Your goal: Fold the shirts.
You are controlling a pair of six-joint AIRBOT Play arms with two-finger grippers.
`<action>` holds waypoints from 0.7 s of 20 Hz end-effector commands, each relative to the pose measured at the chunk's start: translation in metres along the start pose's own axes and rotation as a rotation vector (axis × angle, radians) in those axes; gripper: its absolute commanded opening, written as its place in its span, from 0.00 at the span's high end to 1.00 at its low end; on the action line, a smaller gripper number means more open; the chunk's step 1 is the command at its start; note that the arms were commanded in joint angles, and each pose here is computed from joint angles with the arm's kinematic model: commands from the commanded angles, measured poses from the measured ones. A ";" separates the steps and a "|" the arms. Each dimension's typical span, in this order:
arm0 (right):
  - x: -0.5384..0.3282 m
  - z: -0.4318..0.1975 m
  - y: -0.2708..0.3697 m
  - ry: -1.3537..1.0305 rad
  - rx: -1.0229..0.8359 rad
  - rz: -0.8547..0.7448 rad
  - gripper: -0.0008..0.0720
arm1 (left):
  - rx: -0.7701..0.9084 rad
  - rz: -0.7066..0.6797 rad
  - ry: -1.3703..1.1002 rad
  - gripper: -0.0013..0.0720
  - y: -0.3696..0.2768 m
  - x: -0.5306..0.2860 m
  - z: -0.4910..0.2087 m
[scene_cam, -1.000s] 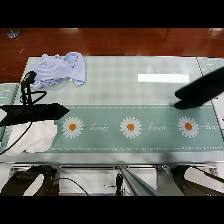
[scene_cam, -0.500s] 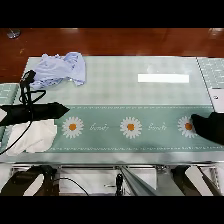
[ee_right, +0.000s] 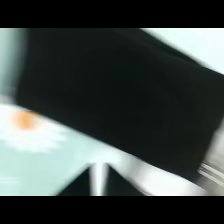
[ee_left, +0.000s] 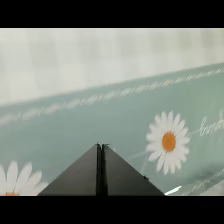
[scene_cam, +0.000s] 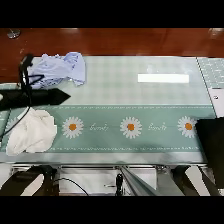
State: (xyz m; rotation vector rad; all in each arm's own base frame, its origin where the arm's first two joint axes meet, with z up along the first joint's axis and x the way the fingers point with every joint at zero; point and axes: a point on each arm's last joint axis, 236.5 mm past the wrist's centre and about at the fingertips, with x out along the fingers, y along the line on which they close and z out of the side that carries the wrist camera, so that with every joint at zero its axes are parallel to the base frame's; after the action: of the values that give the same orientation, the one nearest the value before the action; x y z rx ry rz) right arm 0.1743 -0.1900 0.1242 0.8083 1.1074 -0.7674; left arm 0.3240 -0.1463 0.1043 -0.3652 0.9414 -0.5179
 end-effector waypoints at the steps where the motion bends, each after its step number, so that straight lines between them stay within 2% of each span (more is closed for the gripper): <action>1: -0.026 0.027 0.148 -0.131 -0.132 0.565 0.96 | 0.081 -0.041 -0.058 0.95 -0.025 -0.010 0.069; 4: -0.030 -0.034 0.255 -0.179 -0.615 0.697 0.96 | 0.189 -0.080 -0.101 0.95 -0.056 -0.003 0.110; 6: 0.007 -0.102 0.285 -0.134 -0.901 0.609 0.96 | 0.229 -0.080 -0.034 0.95 -0.061 0.023 0.092; 8: 0.064 -0.148 0.285 -0.078 -1.007 0.431 0.96 | 0.215 -0.019 0.092 0.95 -0.043 0.056 0.046; 10: 0.119 -0.173 0.266 0.000 -1.006 0.262 0.96 | 0.157 0.075 0.226 0.95 -0.003 0.084 -0.012; 12: 0.151 -0.185 0.254 0.084 -1.019 0.179 0.96 | 0.057 0.116 0.273 0.94 0.023 0.095 -0.043; 14: 0.162 -0.188 0.250 0.111 -1.025 0.150 0.96 | 0.031 0.134 0.271 0.95 0.036 0.096 -0.046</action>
State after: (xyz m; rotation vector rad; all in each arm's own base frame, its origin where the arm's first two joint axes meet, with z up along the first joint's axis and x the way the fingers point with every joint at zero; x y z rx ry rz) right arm 0.3511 0.0711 0.0013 0.1338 1.2477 0.0695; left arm 0.3510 -0.1887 0.0314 -0.1968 1.1453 -0.5360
